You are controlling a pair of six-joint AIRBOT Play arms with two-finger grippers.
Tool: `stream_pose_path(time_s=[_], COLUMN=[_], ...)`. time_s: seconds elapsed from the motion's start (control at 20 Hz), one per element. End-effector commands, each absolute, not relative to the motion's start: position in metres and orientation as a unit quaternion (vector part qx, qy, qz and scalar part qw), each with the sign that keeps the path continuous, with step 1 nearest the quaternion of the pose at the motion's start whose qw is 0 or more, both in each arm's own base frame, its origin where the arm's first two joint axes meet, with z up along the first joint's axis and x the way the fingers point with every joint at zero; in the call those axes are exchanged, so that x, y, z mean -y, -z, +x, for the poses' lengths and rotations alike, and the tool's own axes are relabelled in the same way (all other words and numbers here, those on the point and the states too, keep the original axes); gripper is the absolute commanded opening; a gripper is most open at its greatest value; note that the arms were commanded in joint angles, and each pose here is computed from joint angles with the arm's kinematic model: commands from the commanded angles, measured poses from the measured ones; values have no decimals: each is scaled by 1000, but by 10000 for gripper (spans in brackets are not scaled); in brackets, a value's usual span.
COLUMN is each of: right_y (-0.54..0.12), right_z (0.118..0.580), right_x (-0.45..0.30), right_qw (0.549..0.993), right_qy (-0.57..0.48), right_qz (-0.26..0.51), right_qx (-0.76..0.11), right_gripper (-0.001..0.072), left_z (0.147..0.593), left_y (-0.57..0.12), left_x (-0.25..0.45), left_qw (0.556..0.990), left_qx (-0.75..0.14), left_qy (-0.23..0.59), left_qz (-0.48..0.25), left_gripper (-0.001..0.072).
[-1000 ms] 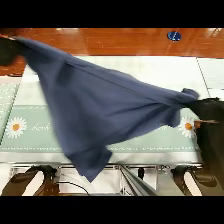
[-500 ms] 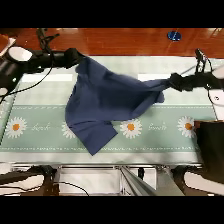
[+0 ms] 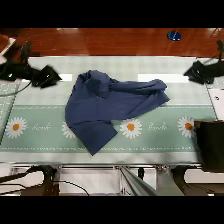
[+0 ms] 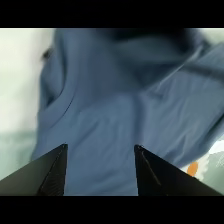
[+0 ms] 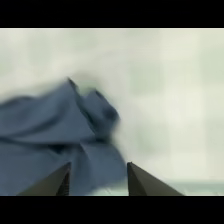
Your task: Fold the shirts.
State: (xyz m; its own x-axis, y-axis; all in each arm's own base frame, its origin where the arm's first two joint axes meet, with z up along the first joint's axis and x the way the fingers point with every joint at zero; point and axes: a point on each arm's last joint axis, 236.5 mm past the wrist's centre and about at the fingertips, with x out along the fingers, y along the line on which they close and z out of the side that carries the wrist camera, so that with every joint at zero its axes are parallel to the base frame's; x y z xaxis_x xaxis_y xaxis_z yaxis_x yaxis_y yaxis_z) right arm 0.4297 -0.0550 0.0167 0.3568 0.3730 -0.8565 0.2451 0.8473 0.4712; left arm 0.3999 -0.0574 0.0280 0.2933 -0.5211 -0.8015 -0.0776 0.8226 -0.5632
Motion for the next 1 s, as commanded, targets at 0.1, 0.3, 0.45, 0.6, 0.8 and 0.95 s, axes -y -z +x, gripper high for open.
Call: stream_pose_path(time_s=[0.1,0.3,0.45,0.6,0.8,0.95], right_y=[51,67,67,67,67,64], right_z=[339,323,326,329,331,345], right_x=[39,12,12,13,14,18], right_qw=[727,715,719,722,724,736], right_qy=[-27,-46,-43,-40,-39,-29], right_qz=[311,353,357,359,359,373], right_qx=[-612,-601,-595,-590,-588,-564], right_gripper=[409,408,408,408,408,408], left_z=[279,245,249,254,268,276], left_y=[47,84,94,107,121,117], left_x=[33,65,86,106,118,117], left_qw=[699,660,661,674,683,691], left_qx=[-633,-633,-615,-622,-617,-609], left_qy=[55,53,69,87,74,79], left_qz=[-328,-400,-423,-391,-385,-380], left_gripper=[510,510,509,509,204,19])
